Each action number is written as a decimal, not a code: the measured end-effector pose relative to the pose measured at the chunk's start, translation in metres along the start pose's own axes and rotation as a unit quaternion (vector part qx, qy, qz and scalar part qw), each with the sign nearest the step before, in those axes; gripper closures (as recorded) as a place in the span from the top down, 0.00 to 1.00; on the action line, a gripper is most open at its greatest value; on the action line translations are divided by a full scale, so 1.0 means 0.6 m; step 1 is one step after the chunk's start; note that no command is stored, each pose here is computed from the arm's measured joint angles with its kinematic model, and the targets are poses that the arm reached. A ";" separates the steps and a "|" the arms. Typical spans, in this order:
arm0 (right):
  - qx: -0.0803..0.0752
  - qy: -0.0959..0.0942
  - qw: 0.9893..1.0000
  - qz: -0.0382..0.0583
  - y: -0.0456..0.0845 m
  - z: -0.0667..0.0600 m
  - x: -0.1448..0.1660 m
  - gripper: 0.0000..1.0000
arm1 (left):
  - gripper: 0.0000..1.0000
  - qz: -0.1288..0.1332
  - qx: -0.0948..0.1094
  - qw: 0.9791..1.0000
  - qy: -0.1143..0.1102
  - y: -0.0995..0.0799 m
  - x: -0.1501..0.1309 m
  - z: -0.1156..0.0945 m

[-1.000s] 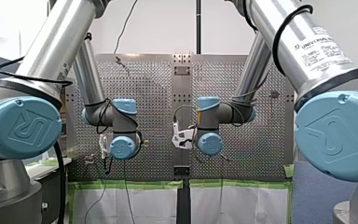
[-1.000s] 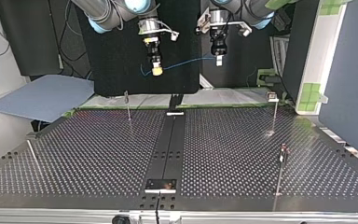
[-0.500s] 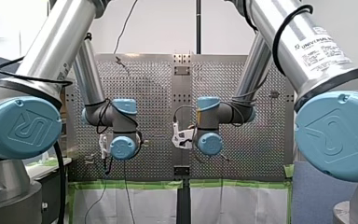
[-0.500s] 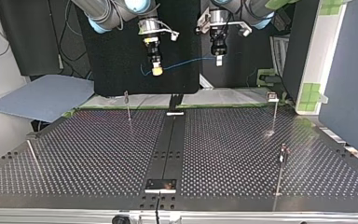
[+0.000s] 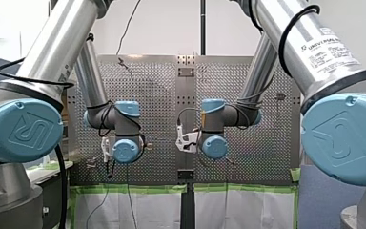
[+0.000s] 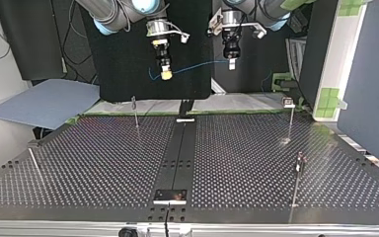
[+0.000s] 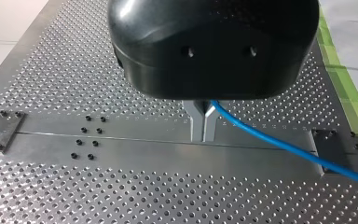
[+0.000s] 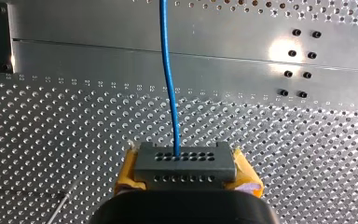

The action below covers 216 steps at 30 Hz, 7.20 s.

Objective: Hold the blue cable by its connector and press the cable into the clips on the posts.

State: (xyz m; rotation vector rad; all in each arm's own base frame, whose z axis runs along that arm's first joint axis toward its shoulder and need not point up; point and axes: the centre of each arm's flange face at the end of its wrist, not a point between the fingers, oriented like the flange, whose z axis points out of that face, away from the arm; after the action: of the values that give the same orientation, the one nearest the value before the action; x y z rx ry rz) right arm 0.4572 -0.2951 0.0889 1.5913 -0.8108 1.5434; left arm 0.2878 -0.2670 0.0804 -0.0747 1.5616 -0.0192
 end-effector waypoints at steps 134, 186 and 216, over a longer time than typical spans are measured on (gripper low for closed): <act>0.123 0.101 0.984 0.075 -0.061 0.202 0.520 0.00 | 0.00 -0.183 -0.104 0.972 -0.108 0.160 -0.583 0.228; 0.107 0.117 0.984 0.079 -0.025 0.237 0.553 0.00 | 0.00 -0.177 -0.075 0.975 -0.107 0.285 -0.612 0.401; 0.101 0.103 0.986 0.085 0.000 0.358 0.515 0.00 | 0.00 -0.196 -0.060 0.973 -0.108 0.294 -0.605 0.492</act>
State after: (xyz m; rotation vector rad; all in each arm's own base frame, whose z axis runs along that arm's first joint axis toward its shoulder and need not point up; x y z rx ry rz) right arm 0.5879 -0.4599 0.4014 1.5002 -0.7090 1.9298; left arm 0.5730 -0.0590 0.4343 -0.4658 1.3097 -0.2214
